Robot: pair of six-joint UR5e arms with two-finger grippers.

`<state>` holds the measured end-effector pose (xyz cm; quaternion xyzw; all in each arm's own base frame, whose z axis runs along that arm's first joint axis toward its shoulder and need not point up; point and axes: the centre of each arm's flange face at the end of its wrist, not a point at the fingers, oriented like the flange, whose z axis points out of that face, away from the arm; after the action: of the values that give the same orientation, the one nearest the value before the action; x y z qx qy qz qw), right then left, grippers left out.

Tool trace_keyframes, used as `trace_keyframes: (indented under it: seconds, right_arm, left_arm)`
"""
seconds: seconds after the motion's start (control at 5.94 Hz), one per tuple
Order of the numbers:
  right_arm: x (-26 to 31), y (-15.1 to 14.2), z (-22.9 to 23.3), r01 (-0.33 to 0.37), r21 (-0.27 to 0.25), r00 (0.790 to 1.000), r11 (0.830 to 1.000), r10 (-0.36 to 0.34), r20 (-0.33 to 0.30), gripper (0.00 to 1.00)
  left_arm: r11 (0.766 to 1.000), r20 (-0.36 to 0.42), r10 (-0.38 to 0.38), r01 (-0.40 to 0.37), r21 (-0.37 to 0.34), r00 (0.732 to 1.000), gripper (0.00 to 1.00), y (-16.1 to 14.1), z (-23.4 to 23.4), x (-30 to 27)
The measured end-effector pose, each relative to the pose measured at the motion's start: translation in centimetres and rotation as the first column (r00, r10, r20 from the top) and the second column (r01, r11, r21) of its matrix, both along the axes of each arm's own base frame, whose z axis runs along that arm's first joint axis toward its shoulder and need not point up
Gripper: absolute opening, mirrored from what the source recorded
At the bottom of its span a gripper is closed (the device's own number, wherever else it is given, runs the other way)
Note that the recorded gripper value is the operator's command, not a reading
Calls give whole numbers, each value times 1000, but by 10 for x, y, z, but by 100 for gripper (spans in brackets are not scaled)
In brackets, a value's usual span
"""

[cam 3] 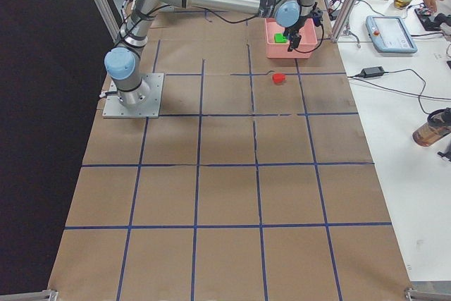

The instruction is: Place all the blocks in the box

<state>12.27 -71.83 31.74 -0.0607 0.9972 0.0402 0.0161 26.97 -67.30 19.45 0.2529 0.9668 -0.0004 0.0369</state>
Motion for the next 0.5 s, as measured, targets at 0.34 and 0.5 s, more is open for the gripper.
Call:
trace_keyframes:
  seconds: [0.34, 0.5]
  right_arm:
    - [-17, -5, -60, -19, 39, 1000, 999, 20, -19, 99]
    - [-28, -5, -86, -12, 41, 999, 999, 13, -34, 99]
  left_arm:
    - [997, -74, 75, -74, 10, 994, 0, 2, 32, -34]
    - [991, -100, 134, -133, 21, 986, 0, 0, 54, -72]
